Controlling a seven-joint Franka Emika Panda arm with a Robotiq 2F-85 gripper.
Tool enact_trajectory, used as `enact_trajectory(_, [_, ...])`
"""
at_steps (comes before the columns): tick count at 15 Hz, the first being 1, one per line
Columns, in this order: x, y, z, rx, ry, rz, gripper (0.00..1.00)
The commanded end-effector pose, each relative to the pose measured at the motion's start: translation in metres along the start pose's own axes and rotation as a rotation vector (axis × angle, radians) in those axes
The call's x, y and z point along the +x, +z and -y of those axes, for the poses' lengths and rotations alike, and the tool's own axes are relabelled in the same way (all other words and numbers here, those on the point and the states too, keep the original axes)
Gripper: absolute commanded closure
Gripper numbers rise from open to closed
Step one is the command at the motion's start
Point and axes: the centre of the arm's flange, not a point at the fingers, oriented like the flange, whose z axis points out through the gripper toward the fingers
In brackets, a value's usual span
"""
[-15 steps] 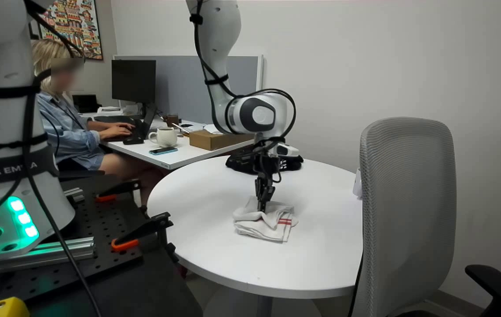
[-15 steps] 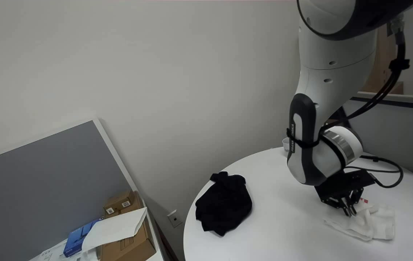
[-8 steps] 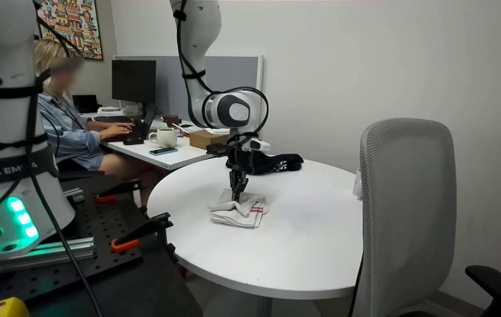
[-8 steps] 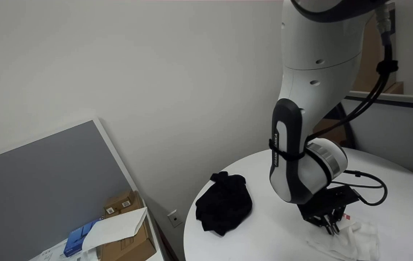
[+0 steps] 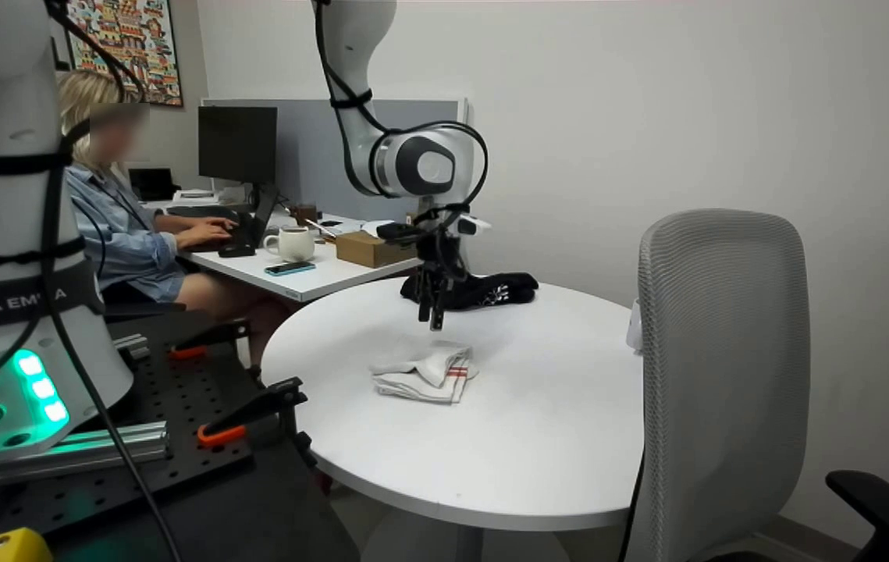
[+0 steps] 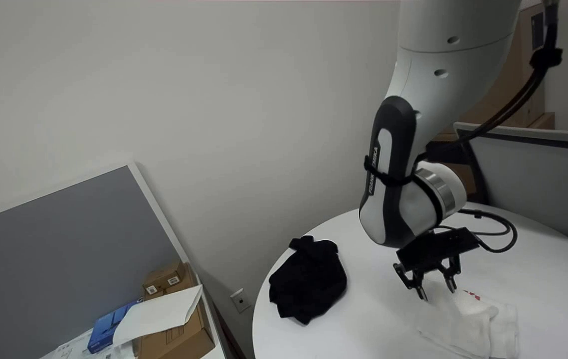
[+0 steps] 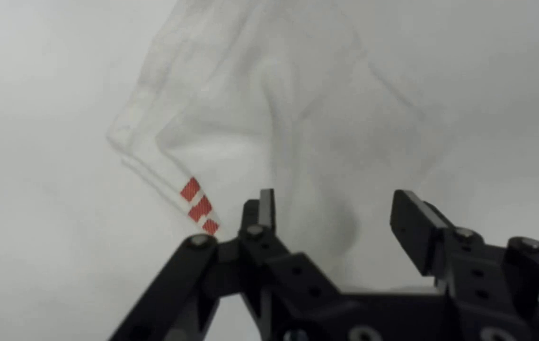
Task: Use the cloth to wipe the table
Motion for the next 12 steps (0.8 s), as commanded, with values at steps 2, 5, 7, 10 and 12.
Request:
enact_trajectory(2, [-0.014, -0.1, -0.029, 0.027, 0.022, -0.053, 0.01])
enact_trajectory(5, [-0.032, -0.151, -0.037, 0.04, 0.015, -0.073, 0.0])
enact_trajectory(7, [-0.048, -0.172, -0.033, 0.039, -0.004, -0.06, 0.0])
enact_trajectory(10, [-0.038, -0.169, -0.025, 0.047, -0.002, -0.053, 0.0])
enact_trajectory(12, [-0.054, -0.181, -0.017, 0.049, -0.007, -0.049, 0.0])
